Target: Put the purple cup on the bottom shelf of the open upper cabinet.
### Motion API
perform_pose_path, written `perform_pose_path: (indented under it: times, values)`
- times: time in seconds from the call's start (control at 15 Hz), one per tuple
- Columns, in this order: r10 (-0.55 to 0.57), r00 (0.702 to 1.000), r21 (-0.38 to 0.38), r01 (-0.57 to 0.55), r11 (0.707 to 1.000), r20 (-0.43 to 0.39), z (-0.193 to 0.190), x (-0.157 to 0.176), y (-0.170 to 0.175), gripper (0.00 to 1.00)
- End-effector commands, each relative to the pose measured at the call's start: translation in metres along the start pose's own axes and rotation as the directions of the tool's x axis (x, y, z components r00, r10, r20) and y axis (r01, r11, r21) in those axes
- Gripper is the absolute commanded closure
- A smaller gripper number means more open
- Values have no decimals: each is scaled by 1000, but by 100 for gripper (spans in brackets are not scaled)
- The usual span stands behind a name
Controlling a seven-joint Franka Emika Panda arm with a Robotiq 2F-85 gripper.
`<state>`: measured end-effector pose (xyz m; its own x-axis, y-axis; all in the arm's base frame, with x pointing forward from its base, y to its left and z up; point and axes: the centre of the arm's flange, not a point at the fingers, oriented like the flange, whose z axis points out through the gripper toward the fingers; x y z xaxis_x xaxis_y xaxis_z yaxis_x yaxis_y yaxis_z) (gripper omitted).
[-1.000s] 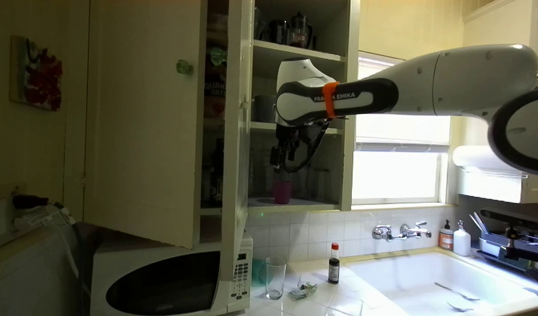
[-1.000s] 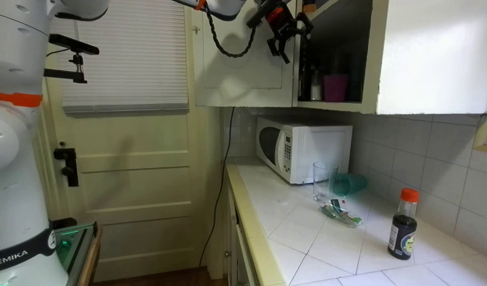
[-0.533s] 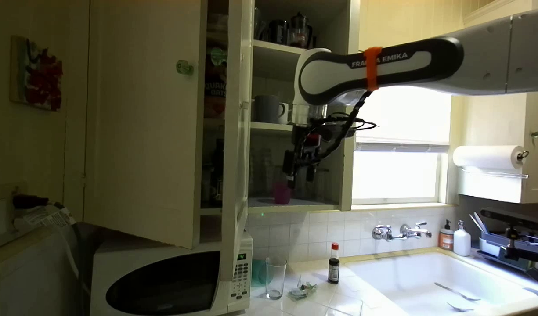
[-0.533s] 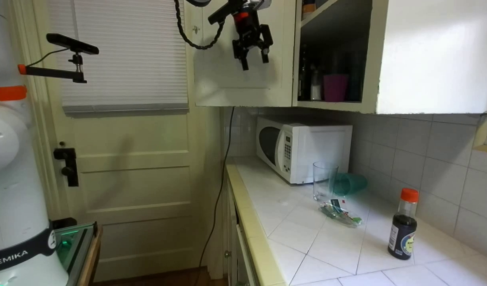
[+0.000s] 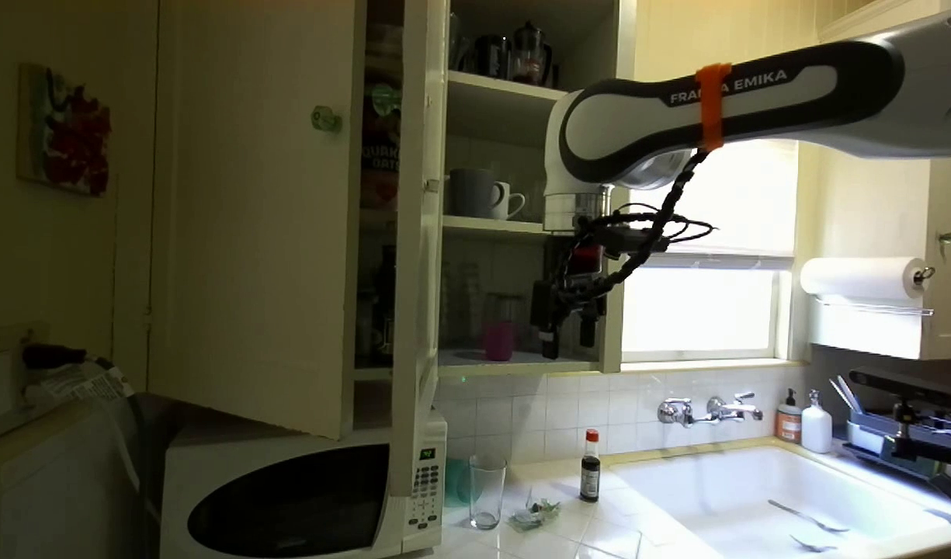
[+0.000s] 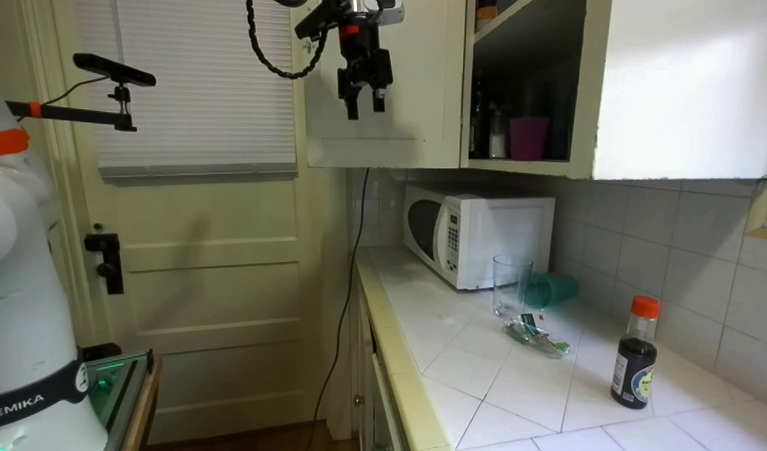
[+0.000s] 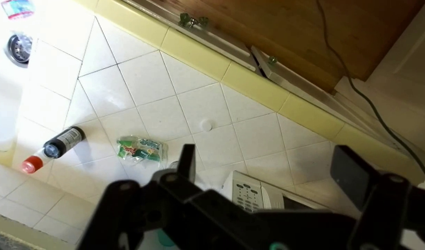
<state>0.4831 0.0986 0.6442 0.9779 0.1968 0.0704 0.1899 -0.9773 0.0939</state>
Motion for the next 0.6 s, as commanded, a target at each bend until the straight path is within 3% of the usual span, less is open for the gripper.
perform_pose_path:
  times: [0.0,0.33,0.47,0.53]
  values:
    - [33,995,52,-37,998,89,24,7,19,0]
    - [-57,952,207,-7,978,302,101,-27,48,0]
    - [-162,941,217,99,971,296,123,-44,58,0]
    - [-91,953,187,37,982,289,107,-18,52,0]
